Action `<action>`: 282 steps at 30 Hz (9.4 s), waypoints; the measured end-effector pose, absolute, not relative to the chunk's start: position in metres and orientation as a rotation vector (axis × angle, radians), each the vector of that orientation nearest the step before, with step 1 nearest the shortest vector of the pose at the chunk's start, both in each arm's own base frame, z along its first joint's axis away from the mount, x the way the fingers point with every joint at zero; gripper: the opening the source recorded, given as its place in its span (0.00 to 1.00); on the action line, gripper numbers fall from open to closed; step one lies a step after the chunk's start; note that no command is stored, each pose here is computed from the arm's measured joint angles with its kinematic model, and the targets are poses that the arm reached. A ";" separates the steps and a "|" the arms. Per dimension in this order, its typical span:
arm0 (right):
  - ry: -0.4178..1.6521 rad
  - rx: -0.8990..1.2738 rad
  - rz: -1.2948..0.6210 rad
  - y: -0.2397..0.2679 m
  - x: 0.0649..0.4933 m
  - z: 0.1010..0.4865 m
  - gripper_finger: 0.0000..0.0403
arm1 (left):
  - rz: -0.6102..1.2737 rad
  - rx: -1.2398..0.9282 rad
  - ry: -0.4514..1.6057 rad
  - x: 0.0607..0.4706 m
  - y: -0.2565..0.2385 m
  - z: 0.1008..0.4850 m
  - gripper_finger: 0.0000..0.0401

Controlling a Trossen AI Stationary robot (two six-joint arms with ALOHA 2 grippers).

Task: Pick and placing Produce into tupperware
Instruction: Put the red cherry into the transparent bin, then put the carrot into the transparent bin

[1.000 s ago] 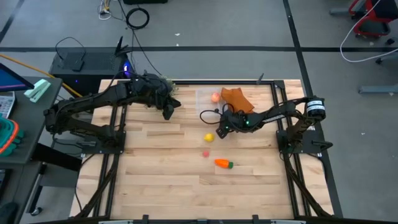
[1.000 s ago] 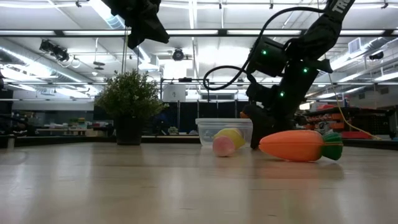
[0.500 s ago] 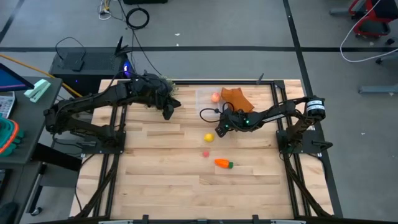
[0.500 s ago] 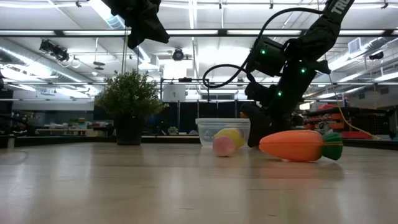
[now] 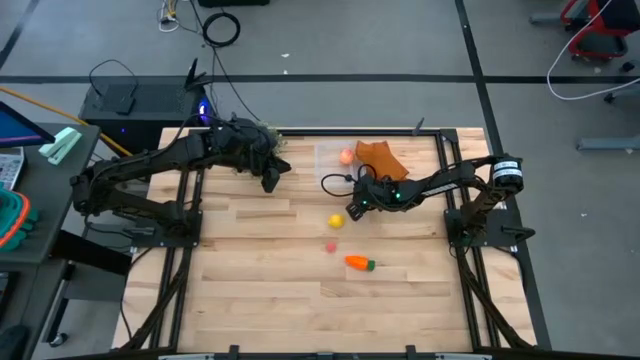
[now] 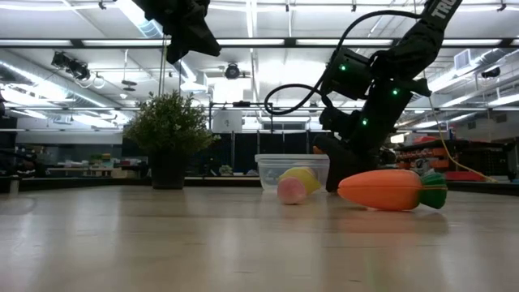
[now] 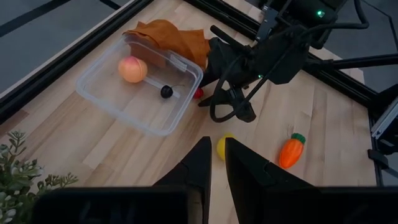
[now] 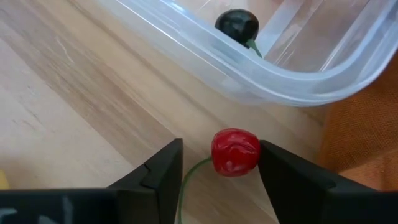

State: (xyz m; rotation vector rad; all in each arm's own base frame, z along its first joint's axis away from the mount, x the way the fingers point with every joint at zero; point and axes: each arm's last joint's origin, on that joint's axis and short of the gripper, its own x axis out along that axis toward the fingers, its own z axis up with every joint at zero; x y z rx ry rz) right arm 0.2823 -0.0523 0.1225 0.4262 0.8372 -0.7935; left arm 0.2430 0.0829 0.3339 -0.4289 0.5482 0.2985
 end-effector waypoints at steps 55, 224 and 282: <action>0.875 0.246 -0.451 -0.037 0.343 0.220 0.18 | 0.296 -0.420 0.550 0.243 0.083 0.334 0.13; 1.317 0.430 0.007 0.058 0.261 0.216 0.54 | 0.299 -0.432 0.556 0.243 0.083 0.333 0.13; 1.278 0.273 -0.006 0.101 0.309 0.155 0.51 | 0.280 -0.365 0.652 0.238 0.081 0.327 0.13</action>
